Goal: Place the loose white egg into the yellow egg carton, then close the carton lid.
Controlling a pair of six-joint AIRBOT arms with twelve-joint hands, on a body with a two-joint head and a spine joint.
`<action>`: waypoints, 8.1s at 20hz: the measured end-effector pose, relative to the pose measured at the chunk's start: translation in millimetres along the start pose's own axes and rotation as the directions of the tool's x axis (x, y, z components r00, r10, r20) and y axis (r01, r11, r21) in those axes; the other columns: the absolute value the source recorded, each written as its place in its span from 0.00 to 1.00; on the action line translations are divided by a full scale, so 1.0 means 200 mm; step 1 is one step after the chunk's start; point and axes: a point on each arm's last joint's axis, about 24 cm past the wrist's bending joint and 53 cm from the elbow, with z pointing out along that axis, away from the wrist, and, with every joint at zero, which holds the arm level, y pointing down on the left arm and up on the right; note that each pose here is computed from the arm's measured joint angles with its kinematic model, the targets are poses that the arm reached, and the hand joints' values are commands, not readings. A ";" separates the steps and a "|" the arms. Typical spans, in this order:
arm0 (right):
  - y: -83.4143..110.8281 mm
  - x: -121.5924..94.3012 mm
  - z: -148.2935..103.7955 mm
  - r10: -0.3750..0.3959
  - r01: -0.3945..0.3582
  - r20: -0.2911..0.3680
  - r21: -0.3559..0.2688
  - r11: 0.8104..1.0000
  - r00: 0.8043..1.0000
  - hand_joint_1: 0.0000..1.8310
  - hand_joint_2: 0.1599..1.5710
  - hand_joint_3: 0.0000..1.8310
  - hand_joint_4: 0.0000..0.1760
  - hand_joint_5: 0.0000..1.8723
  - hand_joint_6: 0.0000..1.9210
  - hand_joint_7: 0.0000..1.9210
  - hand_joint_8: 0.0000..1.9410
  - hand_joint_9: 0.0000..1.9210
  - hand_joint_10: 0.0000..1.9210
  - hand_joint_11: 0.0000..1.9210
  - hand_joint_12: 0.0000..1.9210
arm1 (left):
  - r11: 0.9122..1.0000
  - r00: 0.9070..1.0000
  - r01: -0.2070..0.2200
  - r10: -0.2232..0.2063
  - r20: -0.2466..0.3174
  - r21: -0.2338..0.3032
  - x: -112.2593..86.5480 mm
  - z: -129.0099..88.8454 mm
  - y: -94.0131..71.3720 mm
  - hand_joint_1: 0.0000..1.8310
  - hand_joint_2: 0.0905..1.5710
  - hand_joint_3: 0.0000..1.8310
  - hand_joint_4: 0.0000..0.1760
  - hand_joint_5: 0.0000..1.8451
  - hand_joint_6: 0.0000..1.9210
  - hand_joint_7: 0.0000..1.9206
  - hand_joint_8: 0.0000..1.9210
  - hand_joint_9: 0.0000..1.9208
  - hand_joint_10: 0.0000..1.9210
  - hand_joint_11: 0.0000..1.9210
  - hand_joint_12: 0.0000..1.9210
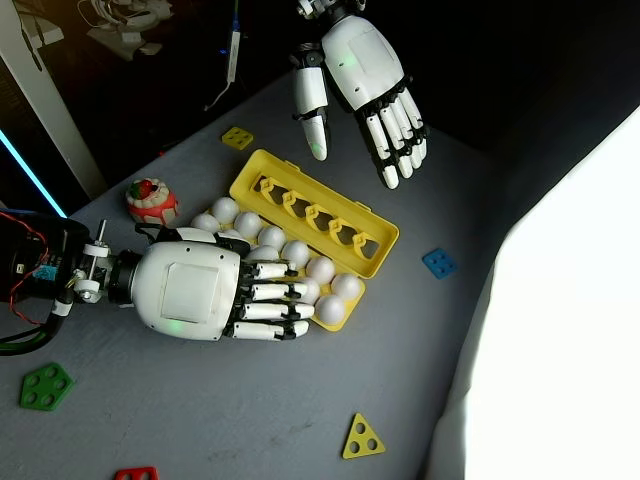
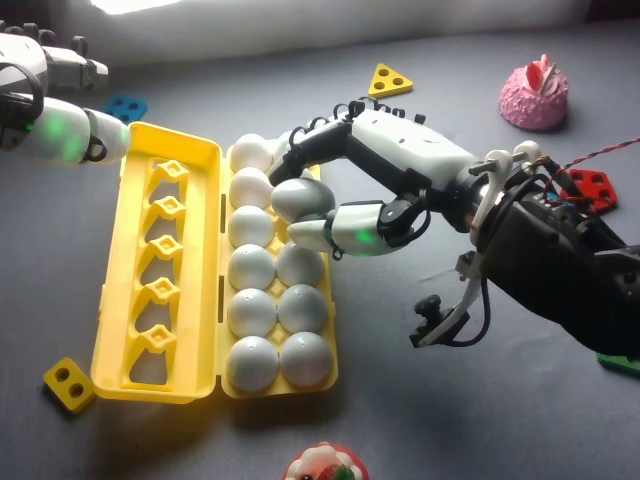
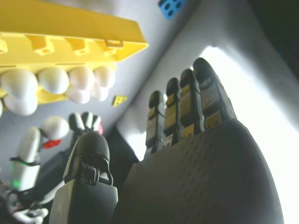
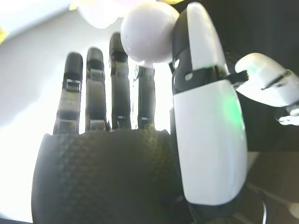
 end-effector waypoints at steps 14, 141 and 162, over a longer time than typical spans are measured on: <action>-0.08 0.03 0.09 -0.006 0.006 0.022 -0.003 1.000 1.000 0.64 0.66 0.00 0.00 0.55 0.47 0.31 0.00 0.15 0.00 0.00 0.08 | 1.000 1.000 0.005 -0.005 0.008 -0.013 -0.02 0.01 0.03 0.04 0.85 0.00 0.27 0.06 0.00 0.07 0.00 0.05 0.00 0.00 0.16; -0.14 -0.67 -0.65 -0.654 0.667 -0.143 0.079 0.740 0.743 0.00 0.69 0.00 0.00 0.13 0.00 0.15 0.00 0.13 0.00 0.00 0.41 | 0.615 0.568 0.749 -0.787 -0.240 -0.245 0.86 -0.20 -0.48 0.12 0.83 0.00 0.00 0.27 0.00 0.29 0.00 0.21 0.14 0.00 0.66; -0.14 -0.67 -0.65 -0.656 0.670 -0.144 0.079 0.738 0.741 0.02 0.72 0.00 0.00 0.34 0.55 0.31 0.60 0.21 0.73 0.08 0.90 | 0.981 0.990 0.141 -0.139 -0.026 0.136 -0.02 0.09 -0.45 0.10 0.83 0.00 0.00 0.27 0.37 0.24 0.52 0.17 0.66 0.01 0.80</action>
